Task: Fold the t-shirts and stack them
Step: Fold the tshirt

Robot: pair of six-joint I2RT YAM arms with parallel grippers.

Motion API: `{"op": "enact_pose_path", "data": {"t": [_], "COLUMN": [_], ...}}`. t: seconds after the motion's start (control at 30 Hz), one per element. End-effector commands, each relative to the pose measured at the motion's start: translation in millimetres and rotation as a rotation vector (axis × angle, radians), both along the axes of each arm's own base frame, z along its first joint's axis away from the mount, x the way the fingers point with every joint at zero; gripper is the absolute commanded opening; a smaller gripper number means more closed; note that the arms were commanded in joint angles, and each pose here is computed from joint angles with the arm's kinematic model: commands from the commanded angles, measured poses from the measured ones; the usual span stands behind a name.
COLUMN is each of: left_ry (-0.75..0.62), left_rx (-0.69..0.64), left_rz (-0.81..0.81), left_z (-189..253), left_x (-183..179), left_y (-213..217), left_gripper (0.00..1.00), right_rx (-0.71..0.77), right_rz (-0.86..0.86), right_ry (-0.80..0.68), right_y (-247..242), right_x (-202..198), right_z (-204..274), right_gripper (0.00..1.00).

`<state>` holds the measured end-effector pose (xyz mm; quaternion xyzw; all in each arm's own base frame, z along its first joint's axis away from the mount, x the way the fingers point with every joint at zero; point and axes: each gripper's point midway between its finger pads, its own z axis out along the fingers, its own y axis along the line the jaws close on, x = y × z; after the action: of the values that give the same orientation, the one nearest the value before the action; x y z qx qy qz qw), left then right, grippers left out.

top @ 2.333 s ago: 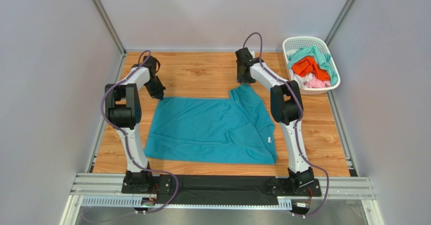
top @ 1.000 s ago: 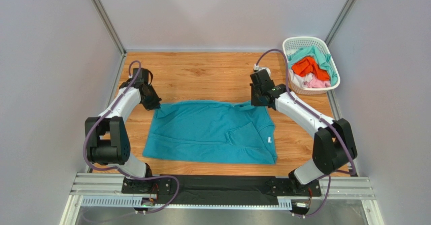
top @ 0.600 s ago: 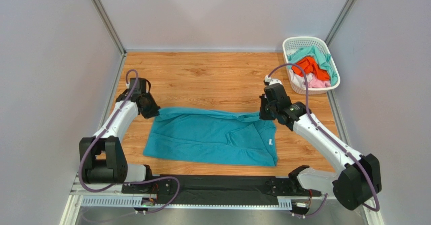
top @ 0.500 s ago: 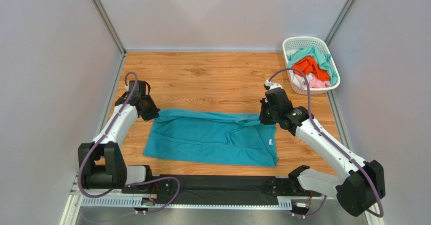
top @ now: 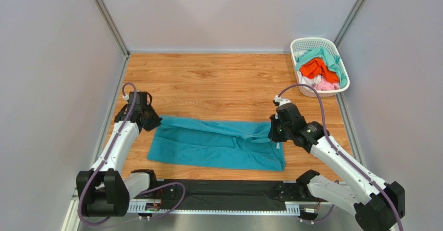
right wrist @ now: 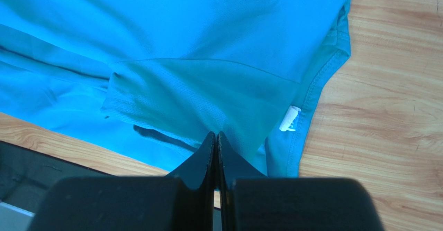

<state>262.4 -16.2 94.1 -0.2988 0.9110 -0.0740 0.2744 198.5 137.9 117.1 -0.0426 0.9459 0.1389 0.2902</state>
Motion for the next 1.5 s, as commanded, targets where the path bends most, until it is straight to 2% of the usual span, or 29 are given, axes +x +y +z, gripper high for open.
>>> {"op": "enact_pose_path", "data": {"t": [0.0, 0.5, 0.6, 0.67, 0.77, 0.8, 0.87, 0.9, 0.93, 0.97, 1.0, 1.3, 1.47], "left_ry": [-0.035, 0.058, 0.064, 0.064, 0.053, 0.049, 0.028, 0.022, 0.011, -0.001, -0.010, -0.138, -0.121], "left_rx": [-0.015, -0.005, -0.004, -0.012, -0.022, -0.029, -0.040, -0.046, -0.054, -0.065, -0.069, -0.142, -0.176], "left_rz": [0.037, 0.086, 0.090, 0.086, 0.088, 0.098, 0.101, 0.102, 0.106, 0.099, 0.096, 0.014, -0.109], "left_z": [7.4, -31.9, -35.2, -36.1, -33.6, -31.0, -24.0, -21.0, -14.3, -9.7, -6.3, 33.8, 26.4], "left_x": [-2.7, -29.8, -32.3, -33.5, -34.9, -35.4, -35.4, -35.8, -37.3, -37.5, -37.9, -26.6, -14.3], "left_y": [0.9, 5.1, 5.6, 3.8, 2.2, 1.9, 0.2, -0.4, -1.4, -3.6, -4.4, -24.1, -54.1], "left_gripper": [0.00, 0.00, 0.02, 0.07, 0.15, 0.35, 0.60, 0.75, 0.97, 1.00, 1.00, 1.00, 1.00], "right_rx": [0.024, 0.056, 0.074, 0.067, 0.072, 0.080, 0.098, 0.107, 0.111, 0.121, 0.128, 0.247, 0.308], "right_rz": [0.015, 0.025, -0.044, -0.066, -0.092, -0.092, -0.087, -0.082, -0.074, -0.067, -0.060, -0.048, -0.028], "right_ry": [0.017, 0.137, 0.197, 0.240, 0.250, 0.253, 0.243, 0.230, 0.218, 0.200, 0.184, 0.078, 0.094], "right_y": [1.8, 8.1, 9.3, 7.5, 5.8, 6.6, 8.5, 8.7, 9.3, 11.1, 11.9, 32.8, 52.1], "right_x": [-9.7, -33.3, -40.6, -50.5, -56.9, -58.4, -58.1, -58.2, -57.0, -54.1, -52.7, -30.5, -21.3], "right_z": [2.2, -27.6, -38.8, -51.2, -56.2, -55.3, -50.1, -46.0, -43.1, -36.9, -32.4, 14.7, 7.0], "right_gripper": [0.00, 0.02, 0.04, 0.05, 0.15, 0.26, 0.40, 0.63, 0.69, 0.89, 1.00, 1.00, 1.00]}}
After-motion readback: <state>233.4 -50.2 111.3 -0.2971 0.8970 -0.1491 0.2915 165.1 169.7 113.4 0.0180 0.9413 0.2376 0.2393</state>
